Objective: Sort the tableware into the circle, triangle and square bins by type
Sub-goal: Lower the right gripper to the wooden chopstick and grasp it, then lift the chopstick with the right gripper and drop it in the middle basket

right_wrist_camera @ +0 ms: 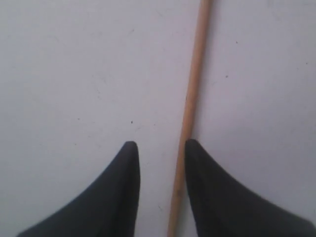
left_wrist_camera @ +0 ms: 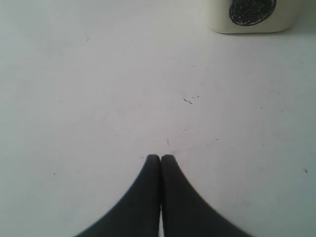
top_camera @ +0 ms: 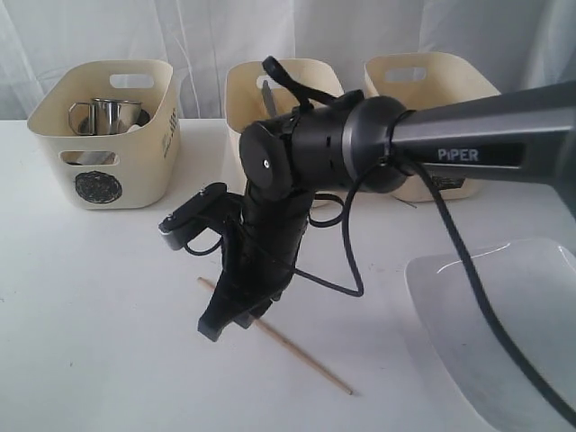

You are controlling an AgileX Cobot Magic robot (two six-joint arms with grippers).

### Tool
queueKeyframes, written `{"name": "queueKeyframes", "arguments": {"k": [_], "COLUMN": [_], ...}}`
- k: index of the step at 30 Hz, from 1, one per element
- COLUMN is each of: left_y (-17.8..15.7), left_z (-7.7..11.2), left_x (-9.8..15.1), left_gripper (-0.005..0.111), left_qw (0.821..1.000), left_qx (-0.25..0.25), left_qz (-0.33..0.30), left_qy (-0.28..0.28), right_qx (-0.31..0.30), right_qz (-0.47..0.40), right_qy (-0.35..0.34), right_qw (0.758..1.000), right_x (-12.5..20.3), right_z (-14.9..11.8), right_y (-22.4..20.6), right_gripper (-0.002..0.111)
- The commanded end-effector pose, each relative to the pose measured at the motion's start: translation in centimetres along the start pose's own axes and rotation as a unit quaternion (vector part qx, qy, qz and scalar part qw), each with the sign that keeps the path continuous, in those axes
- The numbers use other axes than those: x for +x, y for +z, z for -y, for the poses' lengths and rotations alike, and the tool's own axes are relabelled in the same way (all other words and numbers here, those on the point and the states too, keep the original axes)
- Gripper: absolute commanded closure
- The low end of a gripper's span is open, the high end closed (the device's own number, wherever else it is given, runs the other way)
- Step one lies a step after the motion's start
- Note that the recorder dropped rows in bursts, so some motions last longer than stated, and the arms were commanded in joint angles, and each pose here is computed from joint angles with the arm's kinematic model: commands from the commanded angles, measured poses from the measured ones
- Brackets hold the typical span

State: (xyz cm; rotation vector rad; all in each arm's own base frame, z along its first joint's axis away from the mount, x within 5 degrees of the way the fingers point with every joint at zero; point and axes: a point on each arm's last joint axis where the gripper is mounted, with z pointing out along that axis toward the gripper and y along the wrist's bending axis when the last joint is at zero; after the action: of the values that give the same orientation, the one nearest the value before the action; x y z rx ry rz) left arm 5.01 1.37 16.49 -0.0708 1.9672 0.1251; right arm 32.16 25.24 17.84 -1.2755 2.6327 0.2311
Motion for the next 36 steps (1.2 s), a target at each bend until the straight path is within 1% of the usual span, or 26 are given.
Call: {"name": "queueKeyframes", "arguments": {"k": [1, 5, 10, 14, 19, 25, 30, 32, 33, 36], "left_y": [0.0, 0.0, 0.0, 0.0, 0.0, 0.0, 0.0, 0.0, 0.0, 0.0], "left_z": [0.0, 0.0, 0.0, 0.0, 0.0, 0.0, 0.0, 0.0, 0.0, 0.0], "left_x": [0.2, 0.2, 0.2, 0.2, 0.2, 0.2, 0.2, 0.2, 0.2, 0.2], "left_gripper": [0.107, 0.107, 0.107, 0.107, 0.107, 0.107, 0.107, 0.107, 0.107, 0.107], "left_qw": [1.000, 1.000, 1.000, 1.000, 1.000, 1.000, 1.000, 1.000, 1.000, 1.000], "left_qx": [-0.002, -0.002, -0.002, -0.002, -0.002, -0.002, -0.002, -0.002, -0.002, -0.002], "left_qz": [-0.001, -0.001, -0.001, -0.001, -0.001, -0.001, -0.001, -0.001, -0.001, -0.001], "left_qy": [-0.001, -0.001, -0.001, -0.001, -0.001, -0.001, -0.001, -0.001, -0.001, -0.001], "right_qx": [0.008, 0.015, 0.017, 0.021, 0.028, 0.022, 0.007, 0.006, 0.003, -0.020], "right_qz": [0.005, 0.022, 0.023, 0.028, 0.034, 0.019, -0.022, -0.025, -0.027, -0.033], "right_qy": [-0.015, -0.014, -0.013, -0.015, -0.050, -0.053, -0.059, -0.065, -0.071, -0.111], "right_qw": [1.000, 1.000, 0.999, 0.999, 0.998, 0.998, 0.998, 0.998, 0.997, 0.993], "right_x": [-0.2, -0.6, -0.6, -0.7, -0.8, -0.6, 0.2, 0.3, 0.3, 0.4], "right_z": [0.0, 0.3, 0.4, 0.5, 0.6, 0.6, 0.5, 0.5, 0.4, 0.0], "right_y": [1.2, 2.2, 3.2, 3.3, 3.3, 3.5, 4.8, 4.8, 4.8, 4.8], "right_gripper": [0.077, 0.077, 0.077, 0.077, 0.077, 0.077, 0.077, 0.078, 0.080, 0.104]}}
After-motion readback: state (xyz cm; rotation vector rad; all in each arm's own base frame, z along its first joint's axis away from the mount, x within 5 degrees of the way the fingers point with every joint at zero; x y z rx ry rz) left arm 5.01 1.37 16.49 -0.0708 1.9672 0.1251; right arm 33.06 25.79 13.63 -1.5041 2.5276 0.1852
